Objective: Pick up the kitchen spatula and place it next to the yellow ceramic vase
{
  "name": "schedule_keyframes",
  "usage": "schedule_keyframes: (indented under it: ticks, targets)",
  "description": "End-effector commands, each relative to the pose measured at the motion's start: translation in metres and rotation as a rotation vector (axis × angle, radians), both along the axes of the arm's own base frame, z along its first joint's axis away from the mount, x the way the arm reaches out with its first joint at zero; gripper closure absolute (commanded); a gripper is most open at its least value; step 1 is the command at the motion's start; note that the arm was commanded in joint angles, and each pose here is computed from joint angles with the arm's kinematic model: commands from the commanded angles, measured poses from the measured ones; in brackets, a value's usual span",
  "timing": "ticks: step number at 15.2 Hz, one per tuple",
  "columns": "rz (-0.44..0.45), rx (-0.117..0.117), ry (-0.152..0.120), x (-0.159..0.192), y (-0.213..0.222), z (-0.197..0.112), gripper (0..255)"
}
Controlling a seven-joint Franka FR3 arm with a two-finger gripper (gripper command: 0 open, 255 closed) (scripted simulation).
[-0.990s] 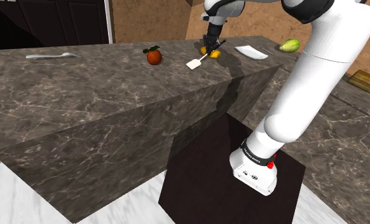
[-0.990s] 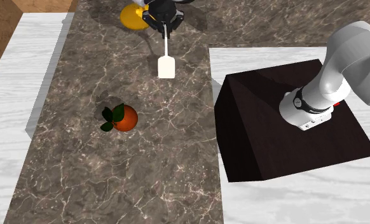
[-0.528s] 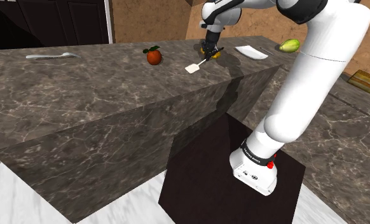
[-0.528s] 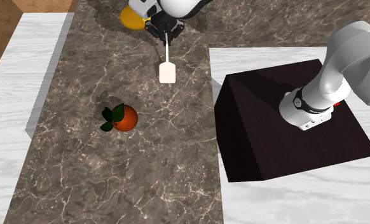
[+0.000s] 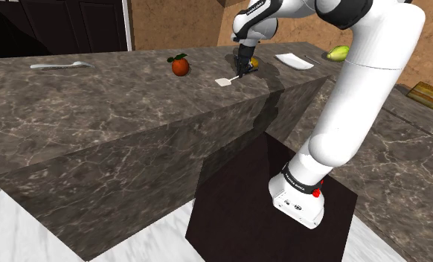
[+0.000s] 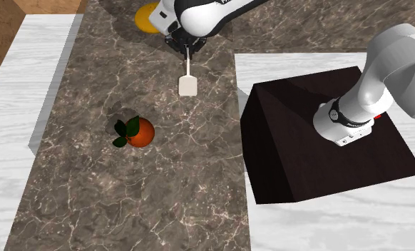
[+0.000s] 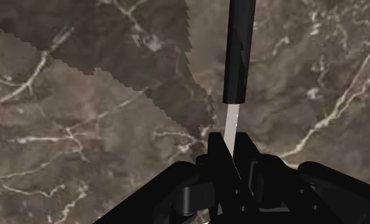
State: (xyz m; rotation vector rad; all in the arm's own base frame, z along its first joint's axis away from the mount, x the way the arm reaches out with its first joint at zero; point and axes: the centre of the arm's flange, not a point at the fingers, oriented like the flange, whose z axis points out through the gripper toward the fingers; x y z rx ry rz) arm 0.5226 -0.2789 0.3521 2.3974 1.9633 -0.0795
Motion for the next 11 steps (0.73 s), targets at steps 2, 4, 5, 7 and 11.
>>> schedule_keyframes:
  ticks: [2, 4, 5, 7, 11]
  targets:
    - [0.000, 0.000, -0.001, -0.0004, 0.0002, -0.0016, 255]
    - [0.000, 0.000, -0.001, -0.0004, 0.0002, -0.0016, 255]
    - [0.000, 0.000, -0.001, -0.0004, 0.0002, -0.0016, 255]
    - [0.000, 0.000, -0.001, -0.0004, 0.0002, -0.0016, 0]
    - [0.000, 0.000, -0.001, -0.0004, 0.0002, -0.0016, 0]
